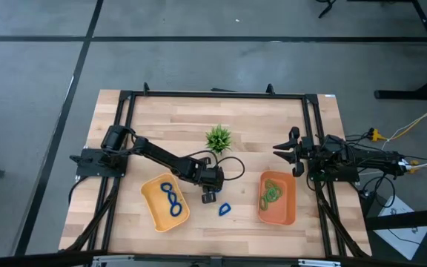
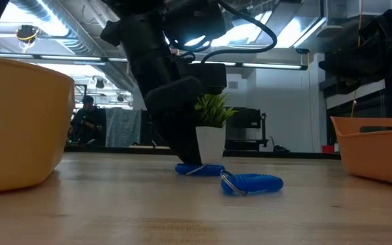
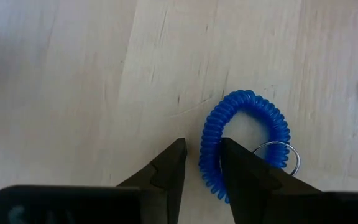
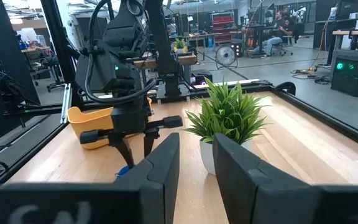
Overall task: Sort spring keychains
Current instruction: Put the blue spring keychain into the yellow bin
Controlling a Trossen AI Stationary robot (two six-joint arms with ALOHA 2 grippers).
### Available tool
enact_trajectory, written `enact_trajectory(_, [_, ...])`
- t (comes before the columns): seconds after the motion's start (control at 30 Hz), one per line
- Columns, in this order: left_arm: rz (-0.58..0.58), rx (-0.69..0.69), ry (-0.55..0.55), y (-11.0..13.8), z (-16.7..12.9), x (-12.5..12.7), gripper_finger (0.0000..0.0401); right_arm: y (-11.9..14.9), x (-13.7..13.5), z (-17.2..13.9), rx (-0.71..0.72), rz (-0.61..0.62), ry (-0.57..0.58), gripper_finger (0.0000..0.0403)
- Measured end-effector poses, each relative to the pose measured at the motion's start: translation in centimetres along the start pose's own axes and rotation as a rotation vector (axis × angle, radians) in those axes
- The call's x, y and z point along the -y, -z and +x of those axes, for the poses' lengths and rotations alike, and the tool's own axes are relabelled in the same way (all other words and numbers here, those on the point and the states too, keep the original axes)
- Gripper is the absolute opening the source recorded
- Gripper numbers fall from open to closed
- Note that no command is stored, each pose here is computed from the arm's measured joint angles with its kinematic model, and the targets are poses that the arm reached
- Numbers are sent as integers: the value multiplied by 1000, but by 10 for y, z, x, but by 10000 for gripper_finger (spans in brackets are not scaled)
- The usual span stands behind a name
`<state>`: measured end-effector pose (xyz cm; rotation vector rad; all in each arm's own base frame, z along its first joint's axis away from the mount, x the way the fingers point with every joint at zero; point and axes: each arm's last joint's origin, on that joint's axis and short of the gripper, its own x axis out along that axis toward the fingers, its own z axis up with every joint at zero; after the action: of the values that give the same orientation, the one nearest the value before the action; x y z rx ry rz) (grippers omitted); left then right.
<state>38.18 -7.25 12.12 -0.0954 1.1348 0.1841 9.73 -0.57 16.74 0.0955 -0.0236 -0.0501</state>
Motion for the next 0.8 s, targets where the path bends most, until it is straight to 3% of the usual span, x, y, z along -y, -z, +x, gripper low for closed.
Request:
enact_trajectory(0.17, [4, 3, -6, 0, 0, 0, 82, 0, 0, 0, 0, 0, 0, 97])
enact_trajectory(0.47, [-3, 29, 9, -3, -14, -2, 16, 0, 0, 0, 0, 0, 0, 97])
enact_trajectory(0.8, [-28, 159, -10, -17, -53, -6, 18, 0, 0, 0, 0, 0, 0, 97])
